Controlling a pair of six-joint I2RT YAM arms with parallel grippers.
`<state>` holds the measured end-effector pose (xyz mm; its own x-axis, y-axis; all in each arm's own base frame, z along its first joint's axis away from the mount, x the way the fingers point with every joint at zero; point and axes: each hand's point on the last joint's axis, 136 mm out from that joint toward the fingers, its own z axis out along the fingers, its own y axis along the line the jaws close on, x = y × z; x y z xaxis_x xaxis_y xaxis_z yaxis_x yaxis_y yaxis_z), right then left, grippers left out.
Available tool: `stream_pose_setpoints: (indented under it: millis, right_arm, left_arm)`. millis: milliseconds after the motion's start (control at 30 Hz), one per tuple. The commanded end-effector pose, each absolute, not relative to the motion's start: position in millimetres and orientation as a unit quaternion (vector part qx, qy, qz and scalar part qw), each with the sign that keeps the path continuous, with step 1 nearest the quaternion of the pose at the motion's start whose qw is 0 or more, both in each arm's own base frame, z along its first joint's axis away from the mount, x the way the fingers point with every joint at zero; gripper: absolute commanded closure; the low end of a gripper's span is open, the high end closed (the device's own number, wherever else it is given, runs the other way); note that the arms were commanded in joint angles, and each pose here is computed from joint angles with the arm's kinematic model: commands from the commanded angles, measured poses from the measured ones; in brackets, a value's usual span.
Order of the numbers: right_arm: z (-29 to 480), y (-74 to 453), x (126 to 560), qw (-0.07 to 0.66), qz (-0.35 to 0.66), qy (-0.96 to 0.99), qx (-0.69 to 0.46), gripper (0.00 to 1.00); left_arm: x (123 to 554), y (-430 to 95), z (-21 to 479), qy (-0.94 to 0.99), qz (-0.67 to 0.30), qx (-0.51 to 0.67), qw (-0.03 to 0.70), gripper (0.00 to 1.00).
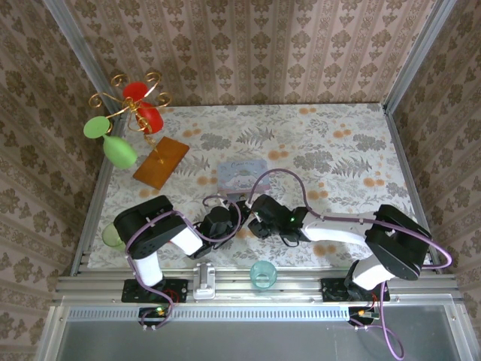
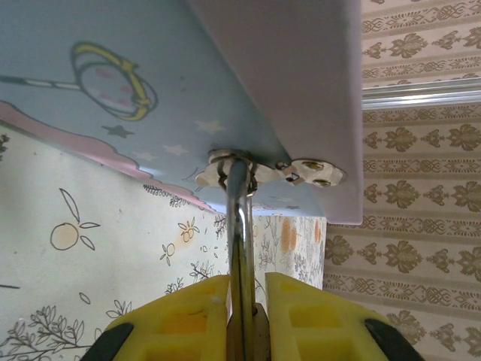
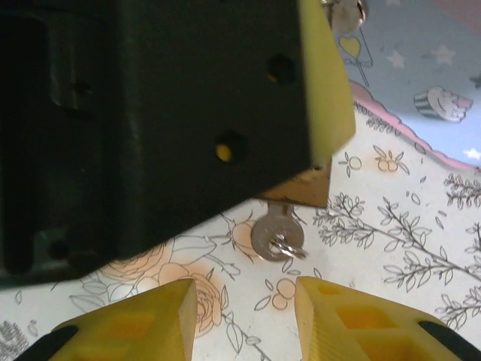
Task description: Unlock a padlock with a key
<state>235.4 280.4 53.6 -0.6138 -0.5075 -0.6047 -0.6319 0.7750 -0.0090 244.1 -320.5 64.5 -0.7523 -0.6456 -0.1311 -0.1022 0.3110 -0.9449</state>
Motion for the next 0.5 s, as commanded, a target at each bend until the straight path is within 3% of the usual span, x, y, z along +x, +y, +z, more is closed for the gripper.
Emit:
stream_pose_setpoints:
  millis: [0,267,367,467]
  right_arm:
    - [71,282,255,0.357,0.069,0.878,-0.311,0.61]
    - [74,300,259,0.414,0.042,0.843,-0.342,0.65]
    - [69,304,259,0.412,0.039,0.837,-0.358,0.72]
    - [68,307,253,0.414,0.056,0.829,-0.372,0.69]
  left_arm:
    - [246,-329,99,0.737,-0.578,-0.225,0.270,1.00]
    - [245,-334,102,0.736,-0.582,-0.219,0.268,1.00]
    - [244,-334,103,0.742,-0.576,-0.214,0.267,1.00]
    - [244,-333,105,0.742,-0.575,-0.215,0.269,1.00]
